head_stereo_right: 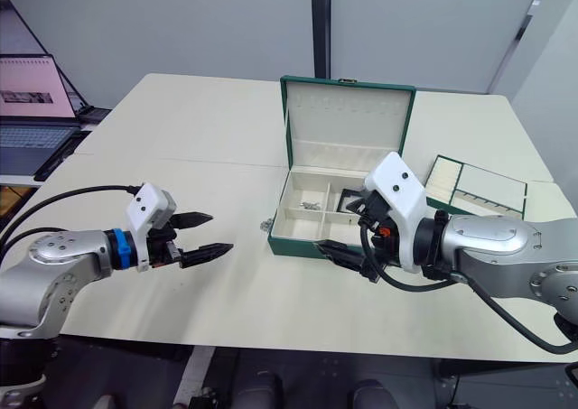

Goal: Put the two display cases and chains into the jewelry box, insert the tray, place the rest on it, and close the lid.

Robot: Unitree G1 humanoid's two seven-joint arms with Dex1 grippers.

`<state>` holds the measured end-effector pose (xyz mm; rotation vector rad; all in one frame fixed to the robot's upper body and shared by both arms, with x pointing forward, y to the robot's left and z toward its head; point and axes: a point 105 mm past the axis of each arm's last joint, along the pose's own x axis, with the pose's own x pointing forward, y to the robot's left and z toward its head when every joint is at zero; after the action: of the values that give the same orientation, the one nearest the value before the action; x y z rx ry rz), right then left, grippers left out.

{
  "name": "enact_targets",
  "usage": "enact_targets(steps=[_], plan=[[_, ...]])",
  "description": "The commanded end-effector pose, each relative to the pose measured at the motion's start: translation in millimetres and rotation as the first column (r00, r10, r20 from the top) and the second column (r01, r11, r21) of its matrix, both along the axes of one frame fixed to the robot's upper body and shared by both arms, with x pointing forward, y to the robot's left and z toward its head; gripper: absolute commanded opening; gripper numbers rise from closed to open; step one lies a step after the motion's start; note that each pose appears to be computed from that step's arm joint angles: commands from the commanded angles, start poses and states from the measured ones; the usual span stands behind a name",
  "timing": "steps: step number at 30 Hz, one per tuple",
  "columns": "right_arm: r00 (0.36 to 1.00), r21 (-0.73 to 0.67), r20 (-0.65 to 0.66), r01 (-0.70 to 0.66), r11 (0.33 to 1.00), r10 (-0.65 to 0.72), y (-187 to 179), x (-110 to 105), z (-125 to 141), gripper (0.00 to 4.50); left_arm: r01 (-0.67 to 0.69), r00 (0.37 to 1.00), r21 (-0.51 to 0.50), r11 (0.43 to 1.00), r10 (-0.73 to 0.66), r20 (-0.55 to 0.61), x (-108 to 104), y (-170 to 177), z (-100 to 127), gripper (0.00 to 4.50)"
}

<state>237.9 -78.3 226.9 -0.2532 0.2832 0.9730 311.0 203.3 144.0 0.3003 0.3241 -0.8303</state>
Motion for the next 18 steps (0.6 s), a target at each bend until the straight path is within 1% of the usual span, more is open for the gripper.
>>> enact_targets(steps=[1, 4, 11, 18], plan=[[0.999, -0.003, 0.046, 0.01, 1.0, -0.01, -4.2, -0.5, 9.7, 4.5, 0.01, 0.998, 0.04, 0.999, -0.012, 0.066, 12.4, -9.9, 4.1, 4.47], [0.999, -0.01, 0.047, 0.016, 1.0, -0.016, -6.0, -1.4, 9.5, 4.5, 0.009, 0.996, 0.059, 0.998, -0.014, 0.089, 20.5, -17.4, 0.6, 4.47], [0.997, -0.021, 0.064, 0.045, 0.999, -0.044, -11.2, 0.5, 12.4, 4.5, 0.004, 0.993, 0.067, 0.998, -0.012, 0.117, 36.9, -34.5, -4.2, 4.47], [0.996, -0.025, 0.064, 0.057, 0.998, -0.055, -13.6, -1.8, 12.9, 4.5, 0.011, 0.996, 0.094, 0.996, -0.019, 0.093, 45.2, -44.9, -18.7, 4.47]])
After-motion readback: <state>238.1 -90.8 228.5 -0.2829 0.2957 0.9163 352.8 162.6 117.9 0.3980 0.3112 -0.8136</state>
